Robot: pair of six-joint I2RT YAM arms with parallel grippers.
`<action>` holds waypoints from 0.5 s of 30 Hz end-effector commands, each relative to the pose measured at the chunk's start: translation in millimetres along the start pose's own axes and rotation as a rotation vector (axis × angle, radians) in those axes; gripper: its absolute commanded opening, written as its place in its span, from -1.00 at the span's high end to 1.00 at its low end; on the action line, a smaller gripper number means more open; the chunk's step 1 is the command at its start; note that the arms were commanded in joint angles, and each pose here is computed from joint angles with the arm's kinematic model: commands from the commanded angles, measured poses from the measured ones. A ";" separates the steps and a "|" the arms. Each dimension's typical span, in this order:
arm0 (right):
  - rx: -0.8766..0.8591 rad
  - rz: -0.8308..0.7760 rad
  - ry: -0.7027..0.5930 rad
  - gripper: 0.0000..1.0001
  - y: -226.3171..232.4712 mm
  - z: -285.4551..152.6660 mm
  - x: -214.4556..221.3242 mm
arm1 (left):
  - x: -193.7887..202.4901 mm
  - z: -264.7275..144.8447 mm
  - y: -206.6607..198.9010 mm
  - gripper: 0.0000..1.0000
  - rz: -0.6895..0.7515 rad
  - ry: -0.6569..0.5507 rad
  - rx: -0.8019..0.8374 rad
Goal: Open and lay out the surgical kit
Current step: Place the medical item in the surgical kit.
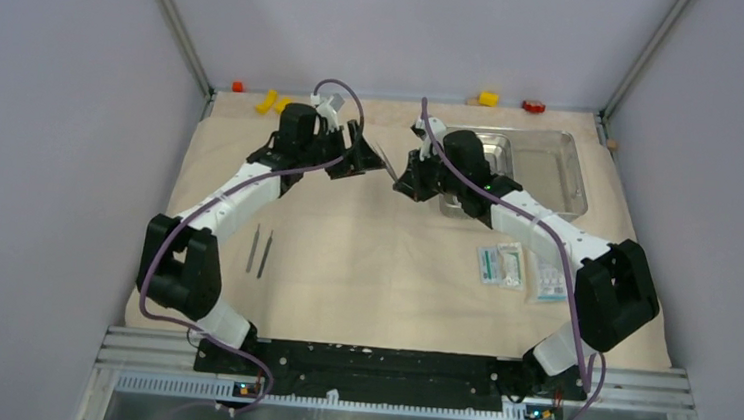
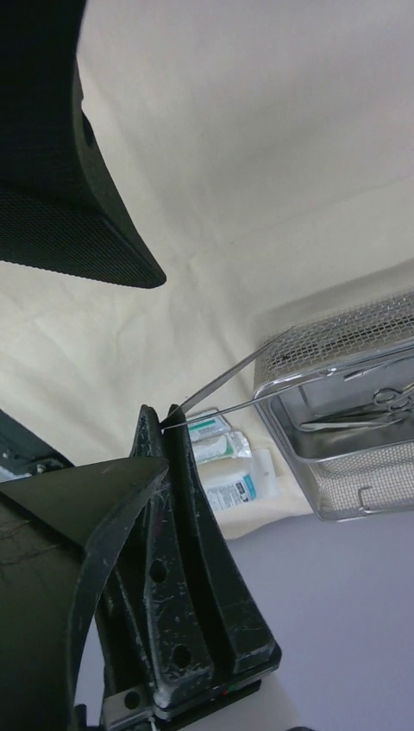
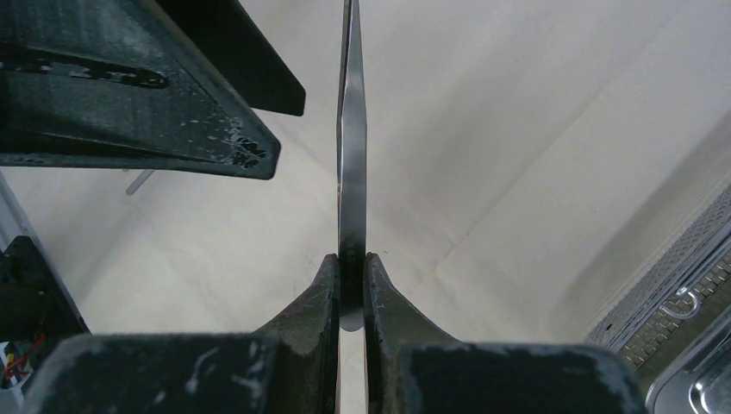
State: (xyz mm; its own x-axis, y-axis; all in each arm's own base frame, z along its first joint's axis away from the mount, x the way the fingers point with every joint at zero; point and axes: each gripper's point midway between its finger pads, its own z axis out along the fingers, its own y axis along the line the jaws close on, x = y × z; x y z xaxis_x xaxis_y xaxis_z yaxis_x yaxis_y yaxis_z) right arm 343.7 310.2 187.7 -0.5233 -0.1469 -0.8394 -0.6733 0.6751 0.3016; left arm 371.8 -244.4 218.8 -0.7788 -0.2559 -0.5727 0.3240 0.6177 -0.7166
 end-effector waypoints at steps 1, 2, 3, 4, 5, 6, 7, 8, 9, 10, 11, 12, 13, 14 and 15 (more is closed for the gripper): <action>0.012 -0.023 -0.070 1.00 0.9 -5.4 -26.5 | -27.5 5.9 -33.6 -0.51 -0.096 -0.036 0.122; 0.014 -0.022 -0.066 1.00 -0.1 -4.2 -24.6 | -28.6 7.8 -35.0 -0.49 -0.103 -0.033 0.129; 0.016 -0.021 -0.062 1.00 -0.8 -2.7 -22.5 | -29.6 9.5 -35.0 -0.47 -0.111 -0.032 0.131; 0.022 -0.022 -0.059 1.00 -1.7 -2.1 -21.2 | -31.4 10.7 -35.7 -0.46 -0.115 -0.034 0.135; 0.026 -0.025 -0.058 1.00 -1.9 -1.5 -20.9 | -32.0 12.7 -35.5 -0.44 -0.120 -0.032 0.135; 0.031 -0.026 -0.056 1.00 -2.5 -0.7 -20.2 | -32.4 14.3 -34.6 -0.42 -0.130 -0.029 0.130; 0.036 -0.027 -0.054 1.00 -2.8 0.2 -19.6 | -33.0 16.0 -34.2 -0.40 -0.138 -0.028 0.129; 0.041 -0.029 -0.052 1.00 -2.7 1.1 -19.0 | -33.2 17.7 -35.3 -0.37 -0.142 -0.026 0.132; 0.046 -0.031 -0.049 1.00 -2.7 1.8 -18.6 | -32.7 20.3 -34.8 -0.34 -0.145 -0.022 0.130; 0.048 -0.034 -0.046 1.00 -2.2 2.7 -17.5 | -32.5 22.8 -35.5 -0.30 -0.146 -0.018 0.129; 0.049 -0.035 -0.043 1.00 -1.8 3.5 -17.1 | -31.5 25.2 -35.4 -0.24 -0.147 -0.012 0.126; 0.049 -0.036 -0.043 1.00 -1.1 3.4 -17.1 | -31.3 26.9 -34.8 -0.20 -0.148 -0.010 0.122; 0.053 -0.039 -0.043 1.00 -1.0 3.3 -17.0 | -30.3 29.2 -33.5 -0.17 -0.149 -0.007 0.118; 0.058 -0.042 -0.044 1.00 -1.2 3.2 -17.4 | -30.2 30.6 -33.3 -0.16 -0.150 -0.006 0.118; 0.060 -0.041 -0.043 1.00 -0.9 3.3 -17.2 | -29.8 31.6 -32.8 -0.14 -0.150 -0.005 0.116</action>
State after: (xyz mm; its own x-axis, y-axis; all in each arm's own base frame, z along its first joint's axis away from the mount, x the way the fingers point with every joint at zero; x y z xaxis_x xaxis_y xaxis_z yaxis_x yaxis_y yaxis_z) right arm 347.8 306.8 184.5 -0.5178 -0.1517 -0.8419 -0.6506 0.7090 0.2723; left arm 394.1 -271.4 231.0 -0.8356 -0.3375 -0.4336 0.2255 0.5090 -0.8307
